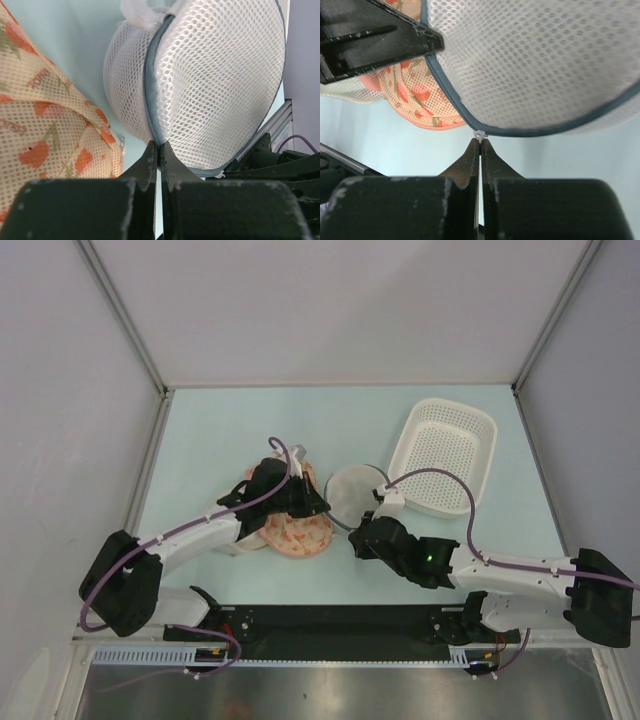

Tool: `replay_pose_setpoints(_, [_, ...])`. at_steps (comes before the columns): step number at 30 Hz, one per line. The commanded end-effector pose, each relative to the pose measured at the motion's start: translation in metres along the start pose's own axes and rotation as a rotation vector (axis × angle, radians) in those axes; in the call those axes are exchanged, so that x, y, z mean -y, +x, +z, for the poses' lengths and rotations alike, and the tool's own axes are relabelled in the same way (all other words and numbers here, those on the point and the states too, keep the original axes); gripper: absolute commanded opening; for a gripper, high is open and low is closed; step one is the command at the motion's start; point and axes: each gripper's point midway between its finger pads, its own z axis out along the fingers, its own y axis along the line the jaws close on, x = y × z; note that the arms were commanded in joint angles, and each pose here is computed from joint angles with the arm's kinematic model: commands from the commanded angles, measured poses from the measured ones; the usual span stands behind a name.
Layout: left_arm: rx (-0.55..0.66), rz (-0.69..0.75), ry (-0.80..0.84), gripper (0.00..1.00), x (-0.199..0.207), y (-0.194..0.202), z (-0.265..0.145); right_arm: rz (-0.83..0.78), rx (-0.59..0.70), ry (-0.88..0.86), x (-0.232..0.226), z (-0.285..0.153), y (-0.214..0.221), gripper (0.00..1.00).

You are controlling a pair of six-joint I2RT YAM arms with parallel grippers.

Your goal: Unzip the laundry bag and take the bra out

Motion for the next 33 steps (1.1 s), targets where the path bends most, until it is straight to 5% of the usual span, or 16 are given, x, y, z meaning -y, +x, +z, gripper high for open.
replay_pose_setpoints(1, [0.081, 0.059, -0.034, 0.0, -0.003, -0.034, -0.001, 0.01, 0.027, 0.049, 0.015, -0.007, -0.004, 0.0])
replay_pose_setpoints(17, [0.074, 0.141, 0.054, 0.01, 0.028, -0.064, 0.022, 0.004, 0.0, -0.057, -0.021, 0.005, -0.004, 0.0])
replay_pose_setpoints(23, [0.075, 0.147, 0.052, 0.59, 0.028, -0.057, 0.008, 0.019, 0.013, -0.086, -0.035, 0.012, -0.009, 0.0])
replay_pose_setpoints(26, [0.087, 0.147, 0.01, 0.71, 0.019, -0.048, -0.006, 0.017, 0.03, -0.111, -0.047, 0.016, -0.016, 0.0])
replay_pose_setpoints(33, [0.072, 0.08, -0.07, 0.74, -0.009, -0.006, -0.026, -0.002, 0.009, -0.129, -0.063, 0.029, -0.015, 0.0])
